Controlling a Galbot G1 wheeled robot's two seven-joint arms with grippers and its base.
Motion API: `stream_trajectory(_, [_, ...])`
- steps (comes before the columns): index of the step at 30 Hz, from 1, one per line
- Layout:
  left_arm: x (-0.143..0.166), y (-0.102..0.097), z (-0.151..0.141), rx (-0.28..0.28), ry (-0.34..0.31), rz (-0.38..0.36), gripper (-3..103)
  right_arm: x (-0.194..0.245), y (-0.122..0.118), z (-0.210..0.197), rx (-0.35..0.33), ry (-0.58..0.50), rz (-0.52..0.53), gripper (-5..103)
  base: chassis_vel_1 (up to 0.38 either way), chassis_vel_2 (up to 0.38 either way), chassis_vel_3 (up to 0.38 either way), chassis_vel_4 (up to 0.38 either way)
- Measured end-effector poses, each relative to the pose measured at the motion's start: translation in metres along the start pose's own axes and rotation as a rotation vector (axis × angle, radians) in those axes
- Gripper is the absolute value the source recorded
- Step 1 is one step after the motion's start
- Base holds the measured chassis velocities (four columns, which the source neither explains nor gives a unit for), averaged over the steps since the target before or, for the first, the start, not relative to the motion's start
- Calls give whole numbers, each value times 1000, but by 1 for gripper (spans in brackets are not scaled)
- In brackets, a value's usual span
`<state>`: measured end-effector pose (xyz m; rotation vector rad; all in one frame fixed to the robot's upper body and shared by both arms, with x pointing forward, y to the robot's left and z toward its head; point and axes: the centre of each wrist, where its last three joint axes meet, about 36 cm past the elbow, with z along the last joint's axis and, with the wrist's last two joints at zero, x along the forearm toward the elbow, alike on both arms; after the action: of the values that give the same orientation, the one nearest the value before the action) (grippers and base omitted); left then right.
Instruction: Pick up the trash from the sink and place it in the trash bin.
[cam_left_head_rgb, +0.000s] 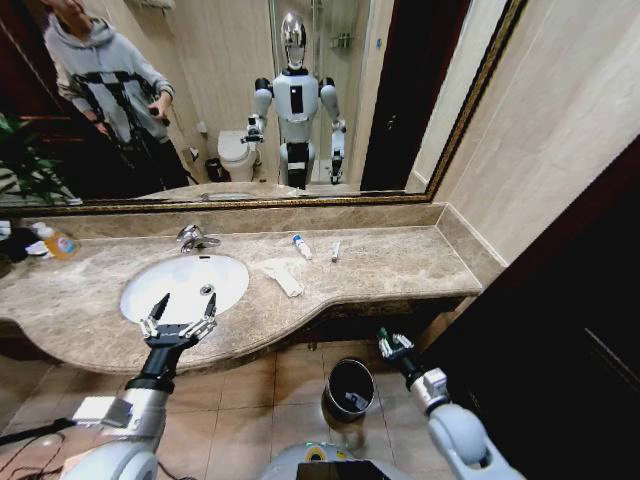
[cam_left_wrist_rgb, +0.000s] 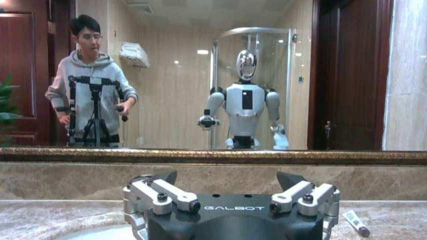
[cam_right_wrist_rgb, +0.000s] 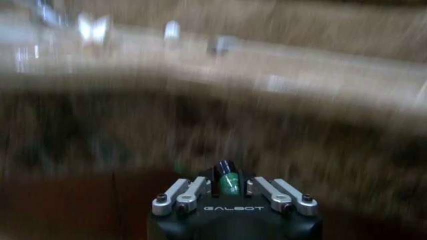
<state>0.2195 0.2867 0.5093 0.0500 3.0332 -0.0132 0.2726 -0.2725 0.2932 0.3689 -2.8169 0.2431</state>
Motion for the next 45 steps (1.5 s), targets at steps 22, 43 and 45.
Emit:
stream_trajectory(22, [0, 0, 0, 0, 0, 0, 100, -74, 60, 139, 75, 281, -83, 23, 0, 0, 0, 0])
stream_trajectory(43, [0, 0, 0, 0, 0, 0, 100, -77, 48, 140, 98, 279, -50, 79, 0, 0, 0, 0])
stream_trajectory(45, [0, 0, 0, 0, 0, 0, 100, -74, 47, 139, 97, 277, -45, 90, 0, 0, 0, 0])
